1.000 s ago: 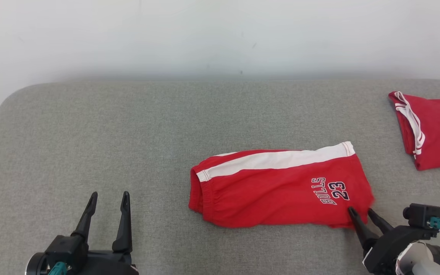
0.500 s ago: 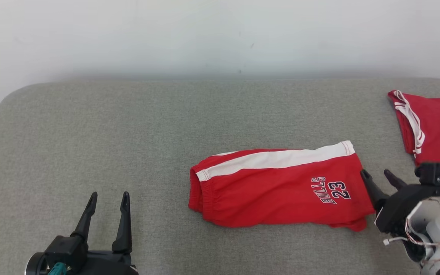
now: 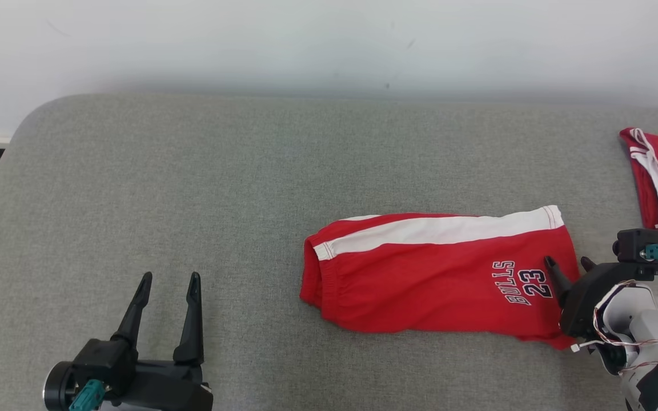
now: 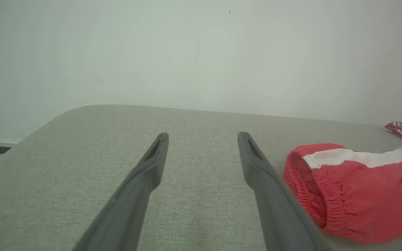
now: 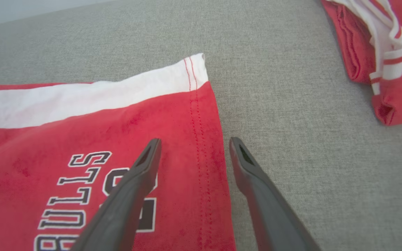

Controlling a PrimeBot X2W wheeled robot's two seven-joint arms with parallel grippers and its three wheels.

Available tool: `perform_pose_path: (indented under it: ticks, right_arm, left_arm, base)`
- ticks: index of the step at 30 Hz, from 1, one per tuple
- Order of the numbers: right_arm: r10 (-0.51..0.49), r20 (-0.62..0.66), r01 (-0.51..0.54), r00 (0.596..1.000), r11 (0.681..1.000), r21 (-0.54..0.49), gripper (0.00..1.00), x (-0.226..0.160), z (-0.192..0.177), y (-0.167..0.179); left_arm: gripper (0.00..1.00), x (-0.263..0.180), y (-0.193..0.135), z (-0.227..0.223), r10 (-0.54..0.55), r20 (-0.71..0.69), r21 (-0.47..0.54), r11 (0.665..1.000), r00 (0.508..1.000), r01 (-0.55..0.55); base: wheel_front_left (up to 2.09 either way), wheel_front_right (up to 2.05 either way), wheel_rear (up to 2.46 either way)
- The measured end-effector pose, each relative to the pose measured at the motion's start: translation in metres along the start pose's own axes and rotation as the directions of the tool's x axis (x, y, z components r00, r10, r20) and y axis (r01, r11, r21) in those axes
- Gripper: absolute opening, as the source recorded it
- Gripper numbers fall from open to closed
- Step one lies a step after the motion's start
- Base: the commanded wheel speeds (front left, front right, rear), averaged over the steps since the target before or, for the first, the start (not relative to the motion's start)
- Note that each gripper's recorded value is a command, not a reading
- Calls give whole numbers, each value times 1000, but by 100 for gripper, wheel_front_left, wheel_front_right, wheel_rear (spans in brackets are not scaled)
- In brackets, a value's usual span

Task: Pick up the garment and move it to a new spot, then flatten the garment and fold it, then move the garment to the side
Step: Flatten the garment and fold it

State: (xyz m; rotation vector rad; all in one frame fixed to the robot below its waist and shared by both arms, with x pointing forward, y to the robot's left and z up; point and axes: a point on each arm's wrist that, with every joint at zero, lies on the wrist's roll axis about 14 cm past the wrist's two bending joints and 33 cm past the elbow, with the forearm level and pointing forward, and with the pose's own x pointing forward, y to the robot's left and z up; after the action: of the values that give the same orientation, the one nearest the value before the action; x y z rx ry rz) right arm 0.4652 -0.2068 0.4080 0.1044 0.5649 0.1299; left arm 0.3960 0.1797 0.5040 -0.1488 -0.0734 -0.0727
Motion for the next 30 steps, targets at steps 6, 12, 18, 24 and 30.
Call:
perform_pose_path:
  ticks: [6, 12, 18, 24, 30]
  right_arm:
    - [-22, -55, 22, 998, 1000, 1, 100, 10, -14, -2]
    - [-13, -89, 15, 996, 999, 28, 97, 15, -22, 5]
    - [37, -130, -32, 991, 999, 40, 0, 13, -27, 22]
    - [-1, -116, 4, 993, 1000, 31, 0, -2, -22, 2]
    - [-75, -90, 75, 993, 997, -2, 0, -23, -12, -34]
  left_arm:
    - [100, 4, 5, -3, 12, -8, 4, 1000, 1000, -12]
    - [100, 6, 7, -5, 18, -12, 4, 1000, 1000, -18]
    - [100, 6, 7, -4, 18, -8, 4, 1000, 1000, -18]
    - [100, 2, 2, 1, 5, 3, 5, 1000, 1000, -5]
    - [100, -5, -3, 3, -8, 5, 4, 1000, 1000, 8]
  base:
    - [0, 0, 0]
    - [0, 0, 0]
    - [0, 0, 0]
    - [0, 0, 0]
    - [0, 0, 0]
